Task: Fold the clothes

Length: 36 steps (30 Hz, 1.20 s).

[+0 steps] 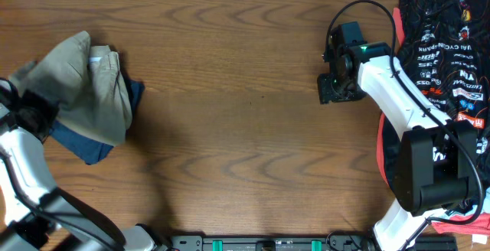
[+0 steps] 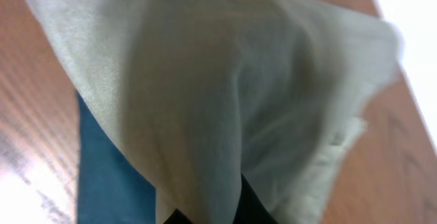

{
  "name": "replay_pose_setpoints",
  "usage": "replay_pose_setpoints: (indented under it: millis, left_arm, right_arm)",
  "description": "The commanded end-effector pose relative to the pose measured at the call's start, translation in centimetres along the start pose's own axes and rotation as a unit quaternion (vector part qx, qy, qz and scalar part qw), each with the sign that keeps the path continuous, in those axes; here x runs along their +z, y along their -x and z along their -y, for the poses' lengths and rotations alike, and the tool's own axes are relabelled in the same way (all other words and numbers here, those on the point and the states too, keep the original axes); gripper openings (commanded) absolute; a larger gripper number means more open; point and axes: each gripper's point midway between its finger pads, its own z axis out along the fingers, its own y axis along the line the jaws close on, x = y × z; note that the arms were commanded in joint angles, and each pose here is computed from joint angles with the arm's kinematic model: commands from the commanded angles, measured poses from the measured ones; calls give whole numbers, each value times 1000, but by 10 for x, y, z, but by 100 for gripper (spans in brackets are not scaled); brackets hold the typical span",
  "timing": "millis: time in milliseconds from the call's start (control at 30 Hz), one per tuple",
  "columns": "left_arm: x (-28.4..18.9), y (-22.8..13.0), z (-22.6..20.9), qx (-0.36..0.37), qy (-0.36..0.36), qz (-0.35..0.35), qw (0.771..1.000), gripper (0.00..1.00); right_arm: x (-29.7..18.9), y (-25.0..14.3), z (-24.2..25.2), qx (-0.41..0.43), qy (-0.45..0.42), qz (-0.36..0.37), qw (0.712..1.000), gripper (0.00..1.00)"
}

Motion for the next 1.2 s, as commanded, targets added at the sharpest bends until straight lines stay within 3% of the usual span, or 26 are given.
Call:
replay_pose_setpoints:
  millis: [0, 33, 67, 100, 133, 167, 367, 567, 700, 800, 900, 1033, 1167]
  left_arm:
    - [9, -4, -11, -1, 16, -14, 1000, 11]
    - [9, -4, -13, -4, 18, -16, 1000, 16]
    - [8, -5, -15, -6, 20, -17, 1000, 30]
    - [7, -4, -17, -10, 21, -17, 1000, 53]
    - [6, -5, -18, -18, 23, -18, 999, 92]
    - [3, -5, -20, -37, 26, -19, 999, 98]
    - [-37, 6, -28, -126, 29, 16, 991, 98]
    - [-95, 26, -17, -110, 23, 104, 988, 98]
    - [-108, 16, 16, -66, -10, 107, 992, 98]
    - [-100, -13, 57, 21, -42, 67, 997, 98]
    - [-87, -53, 92, 116, -66, 13, 991, 98]
    - [-71, -125, 125, 233, -86, -84, 965, 98]
    - [-66, -194, 129, 314, -77, -186, 928, 98]
  right_arm:
    - [-1, -2, -5, -11, 3, 0, 1000, 54]
    - [-1, -1, -5, -11, 3, 1, 1000, 55]
    - [-1, -1, -5, -11, 3, 2, 1000, 55]
    - [-1, 0, -5, -11, 3, 2, 1000, 56]
    - [-1, 0, -5, -11, 3, 3, 1000, 57]
    - [-1, 1, -5, -11, 3, 5, 1000, 58]
    - [-1, 4, -6, -11, 4, 12, 1000, 62]
    - [-1, 7, -6, -11, 5, 17, 1000, 64]
    - [-2, 10, -15, -13, 30, 23, 999, 68]
    - [-4, 14, -31, -14, 73, 31, 997, 75]
    - [-6, 18, -42, -12, 108, 37, 993, 99]
    - [-7, 22, -38, 23, 115, 38, 992, 99]
    - [-6, 20, -19, 50, 110, 30, 992, 99]
